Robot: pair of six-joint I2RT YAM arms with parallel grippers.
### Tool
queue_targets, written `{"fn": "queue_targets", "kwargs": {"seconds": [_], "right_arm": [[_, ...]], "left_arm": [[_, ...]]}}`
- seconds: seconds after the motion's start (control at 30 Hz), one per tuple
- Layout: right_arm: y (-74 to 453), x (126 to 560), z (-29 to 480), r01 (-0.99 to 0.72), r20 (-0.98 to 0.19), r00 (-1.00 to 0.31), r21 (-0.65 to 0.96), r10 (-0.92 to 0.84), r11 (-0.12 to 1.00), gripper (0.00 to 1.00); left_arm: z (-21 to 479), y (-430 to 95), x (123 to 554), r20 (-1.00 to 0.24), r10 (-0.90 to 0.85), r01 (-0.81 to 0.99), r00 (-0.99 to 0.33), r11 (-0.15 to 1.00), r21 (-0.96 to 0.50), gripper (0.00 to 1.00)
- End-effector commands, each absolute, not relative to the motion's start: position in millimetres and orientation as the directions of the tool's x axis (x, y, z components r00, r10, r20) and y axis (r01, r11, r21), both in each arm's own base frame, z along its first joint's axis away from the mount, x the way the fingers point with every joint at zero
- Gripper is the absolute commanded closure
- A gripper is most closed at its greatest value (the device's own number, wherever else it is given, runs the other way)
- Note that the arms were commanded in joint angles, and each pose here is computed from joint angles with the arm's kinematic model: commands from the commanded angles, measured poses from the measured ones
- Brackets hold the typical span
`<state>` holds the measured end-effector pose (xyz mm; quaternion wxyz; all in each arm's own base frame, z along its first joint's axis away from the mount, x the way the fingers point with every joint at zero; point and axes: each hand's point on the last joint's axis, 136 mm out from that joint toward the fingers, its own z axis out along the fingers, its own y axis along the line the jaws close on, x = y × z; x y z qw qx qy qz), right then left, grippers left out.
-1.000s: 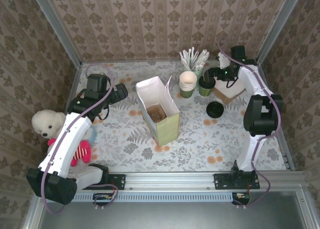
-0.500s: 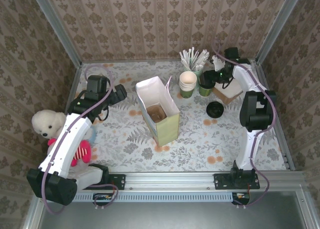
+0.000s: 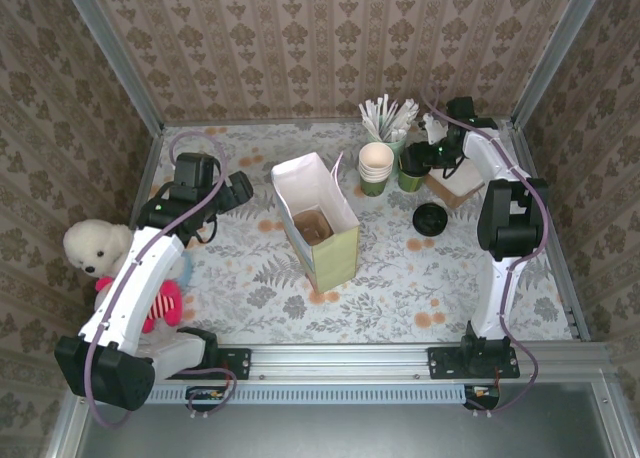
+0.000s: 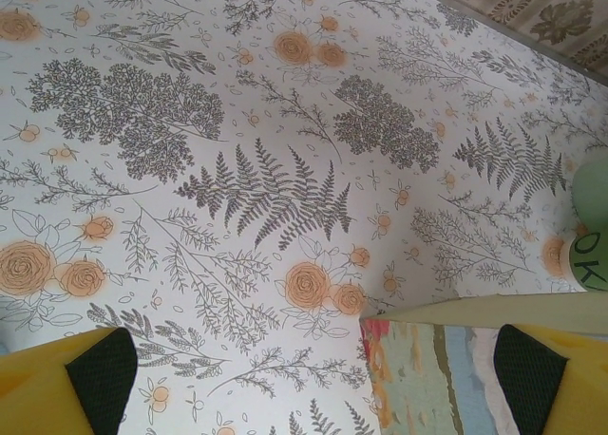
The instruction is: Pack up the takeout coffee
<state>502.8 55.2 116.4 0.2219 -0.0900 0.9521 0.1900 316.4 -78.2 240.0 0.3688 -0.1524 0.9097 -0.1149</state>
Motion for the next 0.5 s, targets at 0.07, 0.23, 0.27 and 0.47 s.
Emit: {"fn": "queue_targets", "kwargs": {"seconds": [0.07,0.23,0.27,0.47], "right_arm": [[57,488,132,-0.173,-0.453,-0.892,0.348,0.004,0.922,0.23],[65,457,137,-0.102,-0.429,-0.902,0.326,0.05,0.94,0.26],[66,450,135,-0.073,-0.418,-0.906,0.318,0.071,0.945,0.26],[98,413,138,-0.074,-0.424,-0.901,0.358,0.092,0.931,0.27]], "left_arm": [[246,-75,314,-0.645,-0.387,-0.199,-0.659,0.917,-0.347,0.0],[249,-81,311,-0.643,-0.382,-0.16,-0.663,0.912,-0.377,0.0],[251,-85,311,-0.639,-0.378,-0.141,-0.67,0.91,-0.391,0.0],[248,-84,309,-0.657,-0.386,-0.128,-0.647,0.905,-0.405,0.0]]}}
